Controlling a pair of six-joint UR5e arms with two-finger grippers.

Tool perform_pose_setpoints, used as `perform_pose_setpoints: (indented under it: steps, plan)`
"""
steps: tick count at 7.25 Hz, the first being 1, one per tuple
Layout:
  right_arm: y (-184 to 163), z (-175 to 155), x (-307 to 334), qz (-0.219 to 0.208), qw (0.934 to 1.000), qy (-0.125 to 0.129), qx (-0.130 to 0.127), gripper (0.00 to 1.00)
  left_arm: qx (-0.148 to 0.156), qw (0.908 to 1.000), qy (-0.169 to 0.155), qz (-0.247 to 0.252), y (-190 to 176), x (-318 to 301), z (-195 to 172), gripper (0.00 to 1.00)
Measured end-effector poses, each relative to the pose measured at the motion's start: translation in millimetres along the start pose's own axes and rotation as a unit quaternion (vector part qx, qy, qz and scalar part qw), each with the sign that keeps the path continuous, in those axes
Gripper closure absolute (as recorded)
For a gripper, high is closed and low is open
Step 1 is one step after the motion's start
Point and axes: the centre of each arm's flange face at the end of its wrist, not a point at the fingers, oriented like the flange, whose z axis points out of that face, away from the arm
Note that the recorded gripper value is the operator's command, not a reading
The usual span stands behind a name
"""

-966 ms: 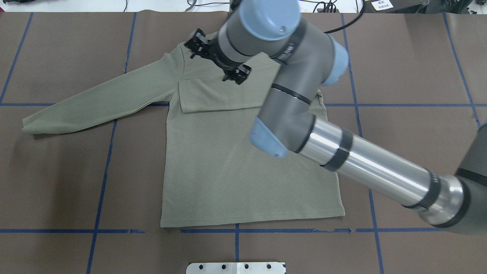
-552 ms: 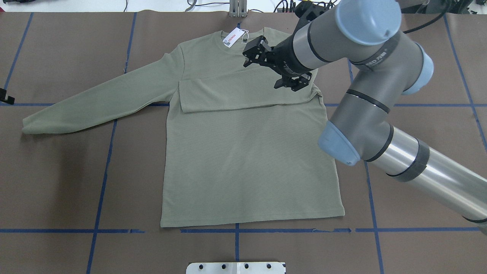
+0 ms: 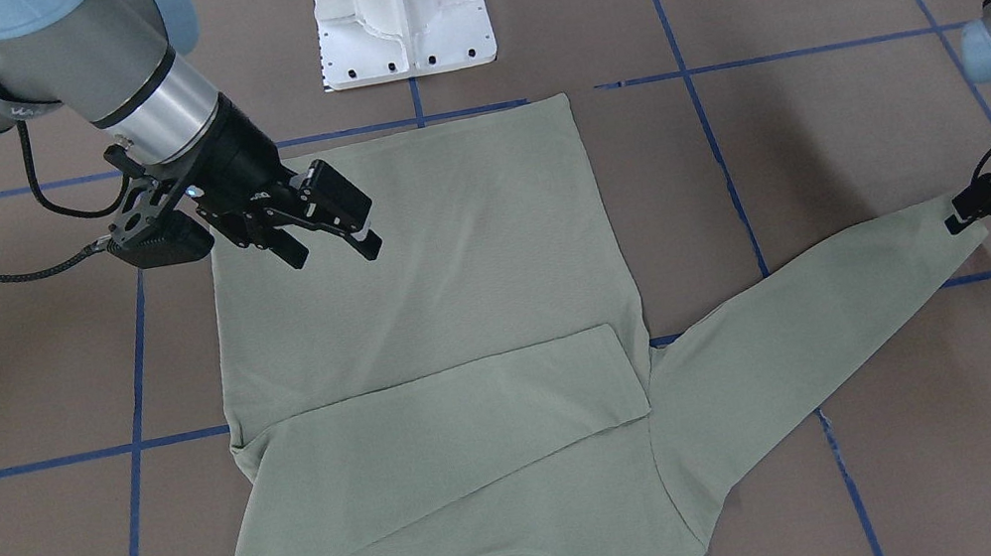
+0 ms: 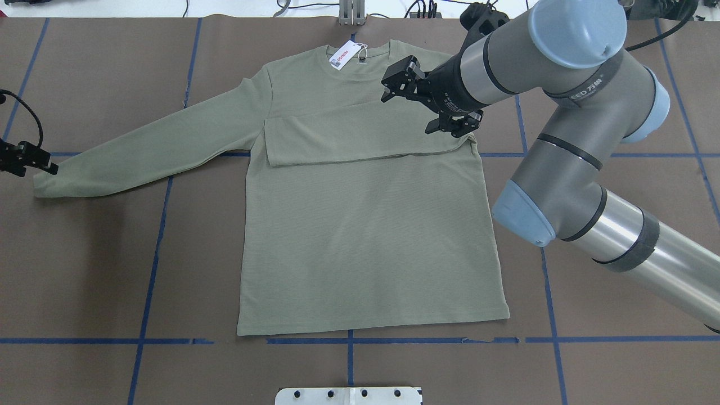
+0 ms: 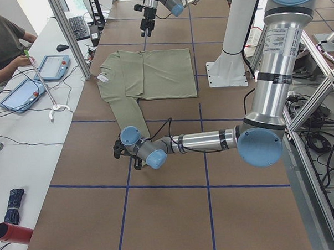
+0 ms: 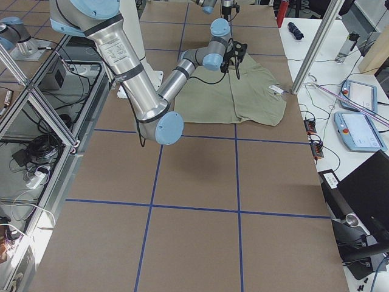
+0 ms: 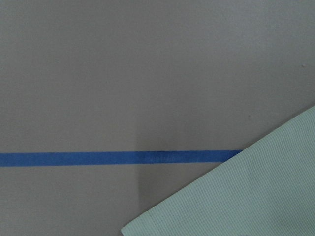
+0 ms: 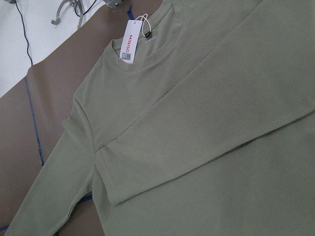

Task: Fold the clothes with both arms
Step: 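Release the sleeve and raise the right gripper while the left gripper reaches the other cuff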

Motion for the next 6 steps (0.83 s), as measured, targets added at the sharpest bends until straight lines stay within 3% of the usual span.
perform_pose_setpoints:
  steps: [2,4,5,6]
  plan:
    - [0.1,-0.8,0.7,0.000,1.0000,0.000,0.001,0.00,-0.006,1.0000,-0.003,-0.001,2.3,-2.4,7.3,0.31]
    - [0.4,-1.7,0.6,-0.001,1.0000,-0.001,0.002,0.00,-0.009,0.9999,-0.006,-0.004,3.0,-6.1,10.4,0.44]
    - [0.6,-2.2,0.3,-0.001,1.0000,-0.002,0.002,0.00,-0.010,0.9999,-0.007,-0.004,3.3,-7.7,11.4,0.61]
    - [0.7,-2.4,0.1,-0.001,1.0000,-0.002,0.002,0.00,-0.011,0.9999,-0.008,-0.006,3.8,-9.6,12.7,0.89]
